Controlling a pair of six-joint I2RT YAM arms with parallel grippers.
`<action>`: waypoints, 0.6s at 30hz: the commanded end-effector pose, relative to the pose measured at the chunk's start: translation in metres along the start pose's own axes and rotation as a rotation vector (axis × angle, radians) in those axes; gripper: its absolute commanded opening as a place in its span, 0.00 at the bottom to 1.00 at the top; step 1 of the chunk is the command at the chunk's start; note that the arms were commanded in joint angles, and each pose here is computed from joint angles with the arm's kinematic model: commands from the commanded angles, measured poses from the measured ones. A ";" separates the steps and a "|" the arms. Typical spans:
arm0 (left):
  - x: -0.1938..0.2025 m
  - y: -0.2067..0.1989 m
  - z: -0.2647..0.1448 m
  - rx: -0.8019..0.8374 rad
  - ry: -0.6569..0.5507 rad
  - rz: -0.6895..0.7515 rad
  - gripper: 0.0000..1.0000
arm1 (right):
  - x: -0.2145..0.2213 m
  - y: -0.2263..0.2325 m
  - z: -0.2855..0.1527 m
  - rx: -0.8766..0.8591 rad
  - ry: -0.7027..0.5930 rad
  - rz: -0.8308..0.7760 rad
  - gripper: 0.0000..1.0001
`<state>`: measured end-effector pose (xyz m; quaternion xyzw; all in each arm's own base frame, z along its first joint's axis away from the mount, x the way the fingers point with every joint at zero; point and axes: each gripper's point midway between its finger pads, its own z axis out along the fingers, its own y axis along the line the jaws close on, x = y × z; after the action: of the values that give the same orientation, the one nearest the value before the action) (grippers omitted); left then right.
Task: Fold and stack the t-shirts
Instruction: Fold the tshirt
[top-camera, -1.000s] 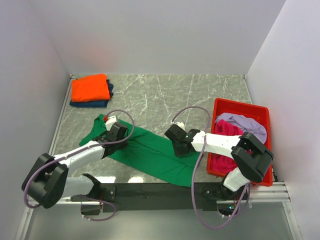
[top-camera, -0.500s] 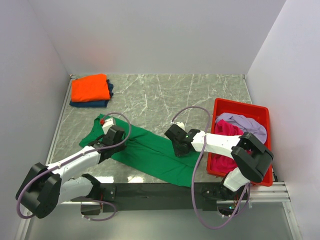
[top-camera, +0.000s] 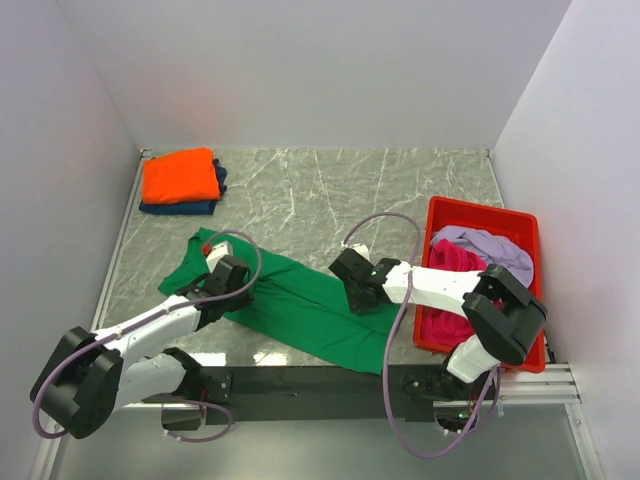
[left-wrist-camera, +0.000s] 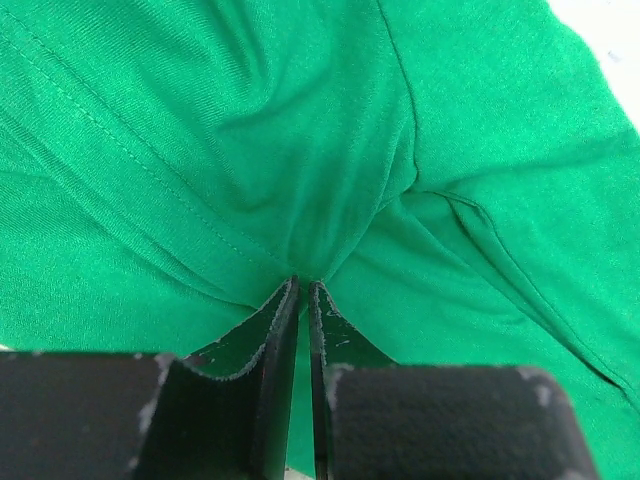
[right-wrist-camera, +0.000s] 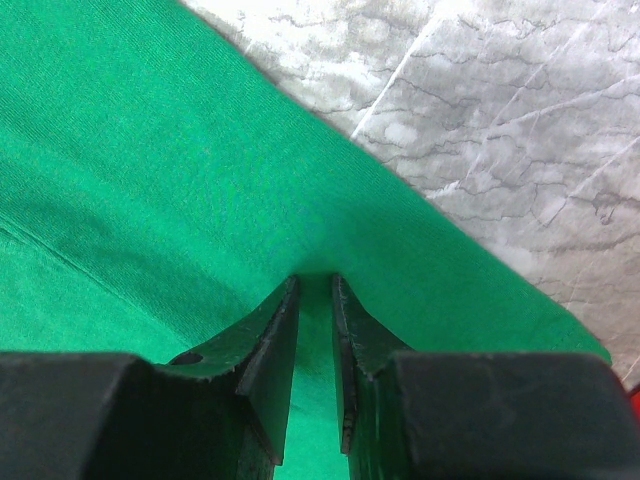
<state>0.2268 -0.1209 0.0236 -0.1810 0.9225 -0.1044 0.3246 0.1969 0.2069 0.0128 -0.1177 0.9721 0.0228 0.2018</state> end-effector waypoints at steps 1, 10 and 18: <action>-0.006 -0.011 -0.003 0.031 -0.003 0.011 0.16 | 0.006 -0.002 0.003 0.008 0.001 0.002 0.27; -0.114 -0.017 -0.021 -0.026 -0.225 -0.016 0.45 | 0.009 -0.004 0.003 0.007 0.000 0.009 0.27; -0.178 0.032 0.018 -0.218 -0.330 -0.118 0.34 | 0.011 -0.004 0.003 0.002 -0.001 0.005 0.27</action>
<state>0.3351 -0.0375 0.0930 -0.2796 0.8629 -0.0197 0.4205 0.1966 0.2066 0.0122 -0.1143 0.9708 0.0295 0.2087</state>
